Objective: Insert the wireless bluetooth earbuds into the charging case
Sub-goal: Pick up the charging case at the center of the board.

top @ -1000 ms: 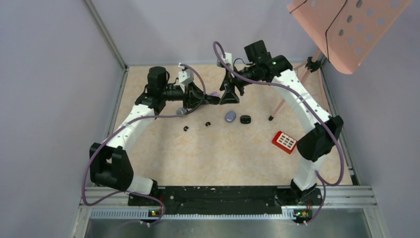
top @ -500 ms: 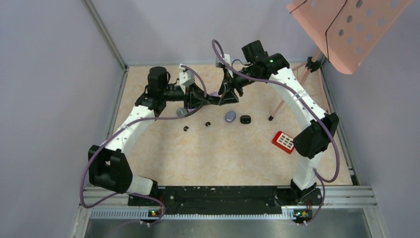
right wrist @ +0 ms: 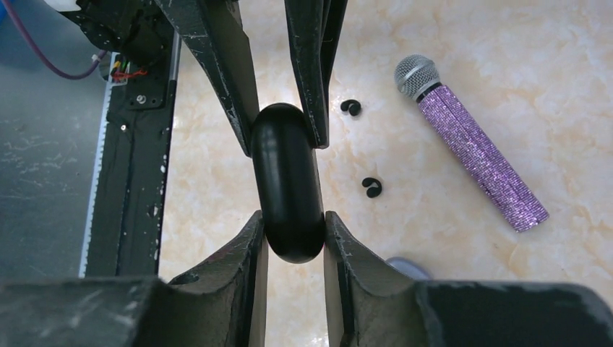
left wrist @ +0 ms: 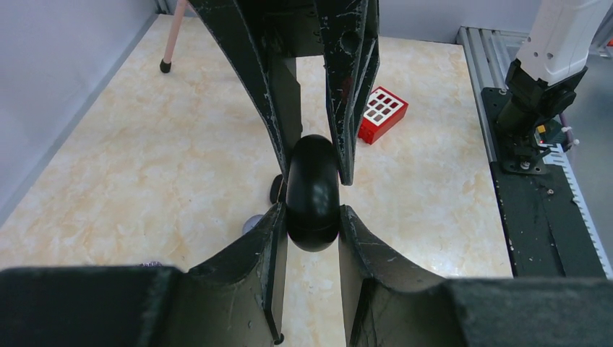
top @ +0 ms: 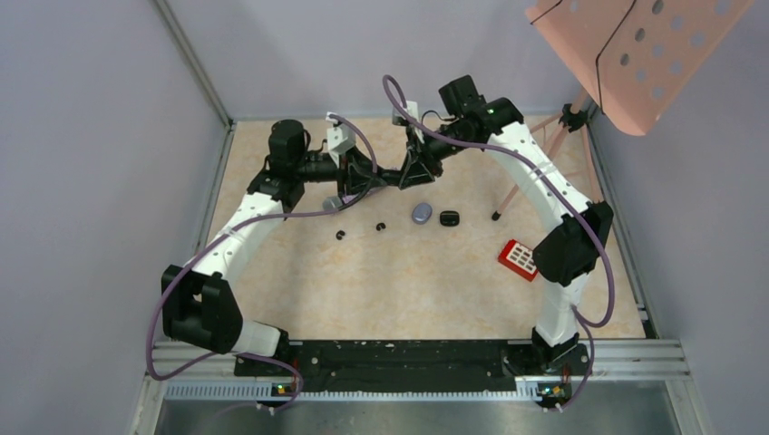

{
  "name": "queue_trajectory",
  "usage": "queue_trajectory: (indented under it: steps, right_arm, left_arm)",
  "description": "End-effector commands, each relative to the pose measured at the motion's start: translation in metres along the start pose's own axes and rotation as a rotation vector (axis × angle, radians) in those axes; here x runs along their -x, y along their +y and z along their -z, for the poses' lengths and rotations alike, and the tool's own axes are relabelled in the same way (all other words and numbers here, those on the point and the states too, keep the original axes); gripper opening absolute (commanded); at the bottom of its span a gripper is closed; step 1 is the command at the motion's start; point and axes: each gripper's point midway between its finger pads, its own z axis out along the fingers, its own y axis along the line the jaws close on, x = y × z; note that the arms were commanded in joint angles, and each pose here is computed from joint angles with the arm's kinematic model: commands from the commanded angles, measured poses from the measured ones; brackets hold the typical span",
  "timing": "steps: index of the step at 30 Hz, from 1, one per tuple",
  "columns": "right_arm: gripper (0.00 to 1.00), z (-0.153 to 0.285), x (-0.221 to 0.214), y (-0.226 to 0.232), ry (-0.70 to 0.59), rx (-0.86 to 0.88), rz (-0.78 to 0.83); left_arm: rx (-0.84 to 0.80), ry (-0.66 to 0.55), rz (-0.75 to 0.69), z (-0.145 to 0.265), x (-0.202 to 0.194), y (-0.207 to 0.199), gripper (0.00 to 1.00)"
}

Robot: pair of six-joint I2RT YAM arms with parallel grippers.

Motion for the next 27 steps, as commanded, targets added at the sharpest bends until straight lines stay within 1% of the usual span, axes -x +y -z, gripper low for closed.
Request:
queue_trajectory:
  steps: [1,2,3,5,13,19,27]
  right_arm:
    - [0.2,0.007,0.023,0.004,-0.041,-0.011,0.075]
    - [0.19,0.008,0.023,0.004,-0.04,-0.014,0.077]
    - [0.19,0.008,0.024,0.004,-0.04,-0.017,0.08]
    - [0.19,0.01,0.025,0.005,-0.04,-0.023,0.09]
    - [0.19,0.013,0.031,0.002,-0.04,-0.046,0.099]
    - [0.19,0.01,0.034,0.004,-0.023,-0.062,0.138]
    - [0.19,0.007,0.038,0.008,-0.019,-0.062,0.166]
  left_arm:
    - [0.023,-0.019,-0.009,-0.001,0.01,0.001,0.3]
    - [0.029,-0.015,0.009,-0.001,0.008,0.001,0.38]
    - [0.026,-0.012,0.019,-0.001,0.006,0.0,0.43]
    - [0.016,-0.008,0.034,-0.001,0.002,-0.003,0.46]
    - [0.007,-0.027,0.074,-0.005,0.0,-0.001,0.46]
    - [-0.006,-0.034,0.083,-0.006,0.0,-0.002,0.44]
    - [-0.005,-0.029,0.087,-0.007,-0.004,-0.002,0.45]
